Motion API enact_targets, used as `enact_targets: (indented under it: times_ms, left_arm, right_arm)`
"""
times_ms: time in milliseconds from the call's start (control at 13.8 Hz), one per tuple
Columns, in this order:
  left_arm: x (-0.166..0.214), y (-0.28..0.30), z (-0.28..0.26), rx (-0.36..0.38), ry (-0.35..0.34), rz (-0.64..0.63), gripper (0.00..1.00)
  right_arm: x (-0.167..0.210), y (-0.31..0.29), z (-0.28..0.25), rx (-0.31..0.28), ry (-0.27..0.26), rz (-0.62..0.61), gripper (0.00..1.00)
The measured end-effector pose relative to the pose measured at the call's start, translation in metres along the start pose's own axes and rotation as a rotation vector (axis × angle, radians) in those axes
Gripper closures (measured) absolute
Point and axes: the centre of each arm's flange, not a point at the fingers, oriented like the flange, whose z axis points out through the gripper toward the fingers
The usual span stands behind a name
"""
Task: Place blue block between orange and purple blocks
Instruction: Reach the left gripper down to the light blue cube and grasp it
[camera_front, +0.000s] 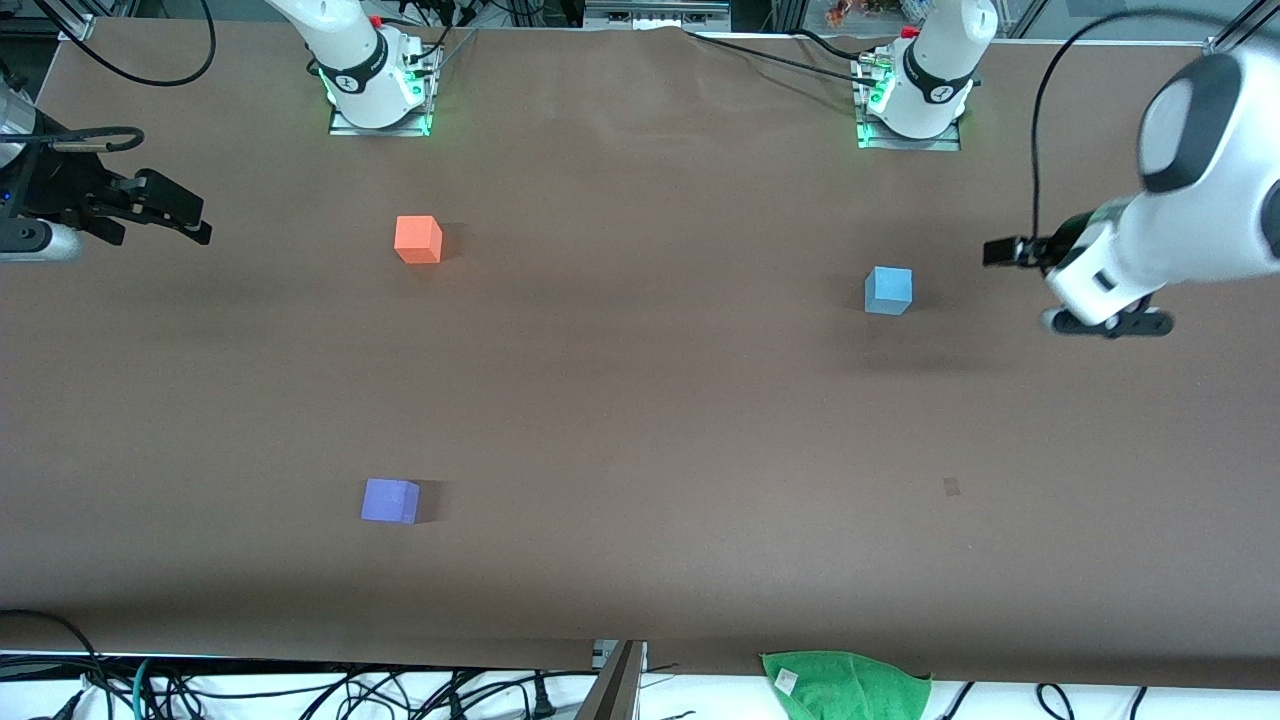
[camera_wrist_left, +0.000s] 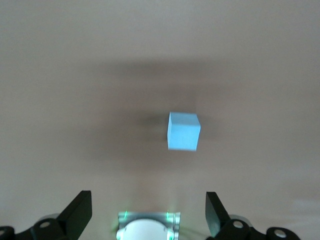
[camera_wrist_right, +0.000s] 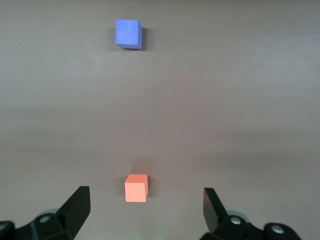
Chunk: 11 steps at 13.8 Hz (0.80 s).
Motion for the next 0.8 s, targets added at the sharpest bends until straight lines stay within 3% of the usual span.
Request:
enact_targets:
  times_ms: [435, 653, 798]
  left_arm:
    - [0.007, 0.062, 0.124, 0.009, 0.091, 0.007, 0.00]
    - [-0.001, 0.059, 0.179, -0.001, 0.158, 0.001, 0.00]
    - [-0.011, 0.054, 0.210, 0.001, 0.158, -0.001, 0.00]
  right_arm:
    - [0.000, 0.000, 0.000, 0.000, 0.000, 0.000, 0.00]
    - [0.000, 0.000, 0.000, 0.000, 0.000, 0.001, 0.00]
    - [0.000, 0.000, 0.000, 0.000, -0.001, 0.001, 0.00]
